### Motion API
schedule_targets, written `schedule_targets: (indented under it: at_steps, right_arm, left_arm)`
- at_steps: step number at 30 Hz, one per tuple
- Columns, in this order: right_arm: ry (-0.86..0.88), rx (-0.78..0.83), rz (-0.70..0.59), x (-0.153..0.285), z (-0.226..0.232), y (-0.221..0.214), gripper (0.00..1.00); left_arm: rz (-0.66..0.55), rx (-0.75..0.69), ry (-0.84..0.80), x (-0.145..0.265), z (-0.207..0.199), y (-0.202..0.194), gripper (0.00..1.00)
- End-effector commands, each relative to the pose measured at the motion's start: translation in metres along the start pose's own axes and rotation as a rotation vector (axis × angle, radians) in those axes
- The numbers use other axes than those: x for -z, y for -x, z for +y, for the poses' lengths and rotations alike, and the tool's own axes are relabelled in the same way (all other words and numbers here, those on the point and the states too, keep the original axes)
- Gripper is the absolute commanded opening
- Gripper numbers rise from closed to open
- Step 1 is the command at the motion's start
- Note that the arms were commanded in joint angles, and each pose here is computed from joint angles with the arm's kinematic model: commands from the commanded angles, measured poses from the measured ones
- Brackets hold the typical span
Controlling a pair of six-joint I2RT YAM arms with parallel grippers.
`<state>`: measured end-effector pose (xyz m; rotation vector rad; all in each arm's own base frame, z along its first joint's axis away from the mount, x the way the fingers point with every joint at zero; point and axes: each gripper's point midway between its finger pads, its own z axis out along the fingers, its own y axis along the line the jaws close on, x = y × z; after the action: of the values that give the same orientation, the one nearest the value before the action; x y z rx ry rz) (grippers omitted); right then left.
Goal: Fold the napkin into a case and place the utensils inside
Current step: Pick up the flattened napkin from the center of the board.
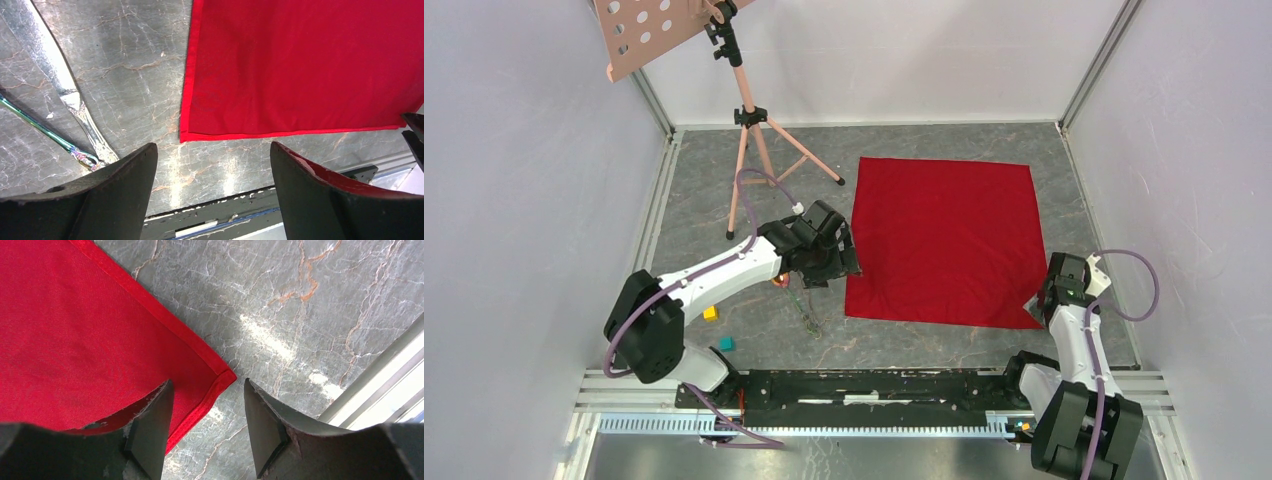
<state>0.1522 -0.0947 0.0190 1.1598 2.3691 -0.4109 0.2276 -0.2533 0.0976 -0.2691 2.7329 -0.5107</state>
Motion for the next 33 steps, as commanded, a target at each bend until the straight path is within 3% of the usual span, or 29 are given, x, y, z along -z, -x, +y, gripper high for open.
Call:
schedule_targets:
  at_steps: [1,19,28,33]
  right_arm:
    - [-0.017,-0.027,-0.026,-0.007,0.0,0.004,0.6]
    - [-0.036,-0.1,-0.012,-0.017,-0.005,-0.012,0.49]
    - [-0.026,-0.109,-0.005,-0.021,-0.005,-0.02,0.0]
    - [0.001,-0.105,-0.057,-0.007,0.0,0.004,0.0]
  left_arm:
    - [-0.035,-0.044,-0.072,0.008,-0.009,0.005,0.9]
    - [-0.044,-0.039,-0.1,0.019,-0.008,0.003,0.96]
    - [-0.037,-0.043,-0.099,0.017,-0.007,0.001,0.93]
    - [0.04,0.004,-0.069,0.001,-0.007,-0.012,0.83]
